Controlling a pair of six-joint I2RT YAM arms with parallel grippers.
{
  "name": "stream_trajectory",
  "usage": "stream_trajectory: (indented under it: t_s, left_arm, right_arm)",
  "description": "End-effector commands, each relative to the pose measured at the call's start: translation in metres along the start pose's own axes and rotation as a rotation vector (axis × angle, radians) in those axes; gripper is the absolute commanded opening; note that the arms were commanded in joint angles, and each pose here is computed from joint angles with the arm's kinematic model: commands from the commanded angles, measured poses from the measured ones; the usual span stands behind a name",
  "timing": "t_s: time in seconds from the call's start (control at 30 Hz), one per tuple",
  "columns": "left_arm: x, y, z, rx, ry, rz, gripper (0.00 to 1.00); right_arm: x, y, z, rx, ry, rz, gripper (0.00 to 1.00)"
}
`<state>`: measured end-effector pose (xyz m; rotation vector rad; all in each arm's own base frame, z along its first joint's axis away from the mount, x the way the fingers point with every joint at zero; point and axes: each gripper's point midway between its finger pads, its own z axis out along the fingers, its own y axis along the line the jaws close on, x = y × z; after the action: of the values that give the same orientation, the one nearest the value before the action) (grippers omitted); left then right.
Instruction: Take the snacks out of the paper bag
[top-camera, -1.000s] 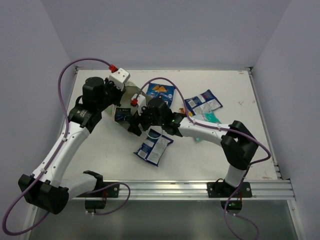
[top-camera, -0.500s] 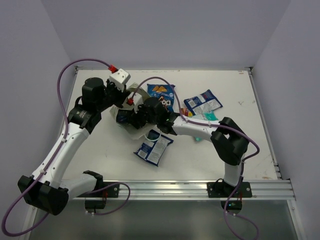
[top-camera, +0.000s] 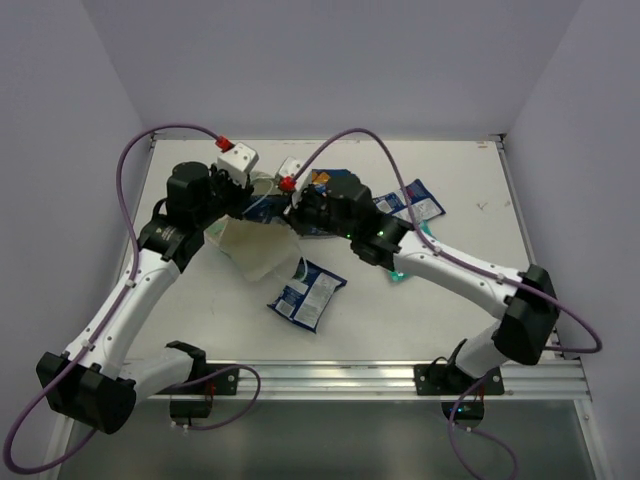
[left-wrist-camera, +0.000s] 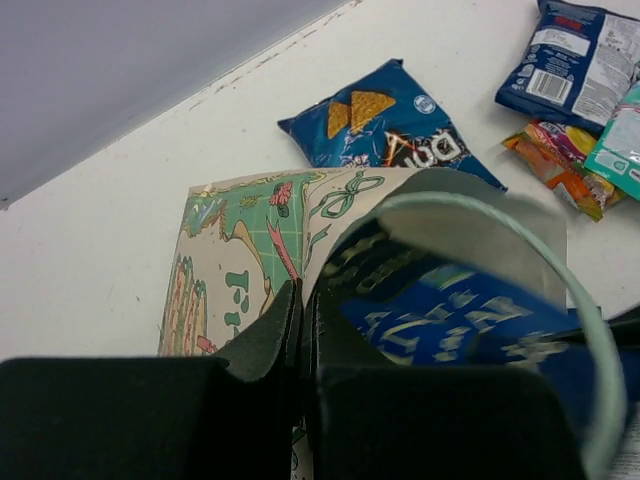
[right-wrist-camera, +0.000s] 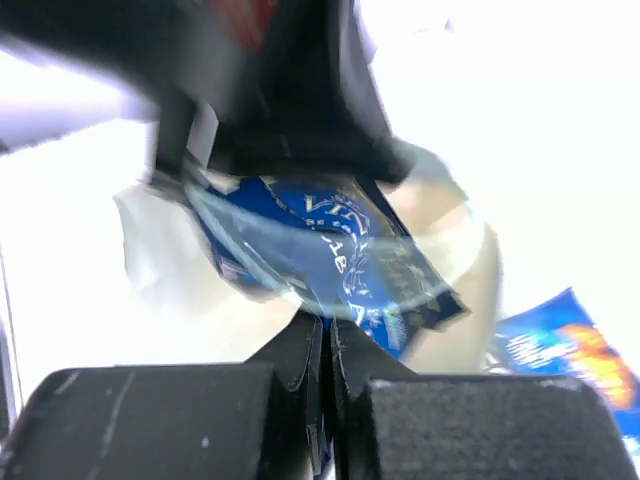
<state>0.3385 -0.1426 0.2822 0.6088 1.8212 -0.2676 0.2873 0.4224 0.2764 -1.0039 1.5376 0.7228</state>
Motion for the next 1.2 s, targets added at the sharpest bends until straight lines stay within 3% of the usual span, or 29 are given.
stream_trajectory:
  t_s: [0.0,0.33,0.47,0.67,0.9,1.17]
  left_arm:
    - [-0.01,0.009,0.002,-0.051,-0.042,0.006,0.0]
    - [-0.014,0.023,0.001,-0.124,-0.053,0.014,0.0]
    - [-0.018,0.017,-0.004,-0.093,-0.084,0.04,0.0]
    - [-0.031,0.006,-0.015,-0.035,-0.138,0.085,0.0]
    - [-0.024,-0.018,-0.024,0.101,-0.143,0.185,0.0]
    - [-0.024,-0.012,-0.031,0.063,-0.128,0.182,0.0]
  right_arm:
    - [-0.109,-0.005,-0.055,0.025,-0.242,-0.127,0.0]
    - [-0.198,-0.047,-0.148,0.277,-0.42,-0.275,0.0]
    - [-0.195,-0.099,-0.186,0.479,-0.406,-0.264,0.0]
    - [-0.118,-0.209,-0.232,0.825,-0.207,-0.176,0.0]
    - [0.022,-0.333,-0.278,1.182,0.087,-0.025,0.0]
    - [0.092,-0.417,-0.332,1.565,0.25,0.062,0.0]
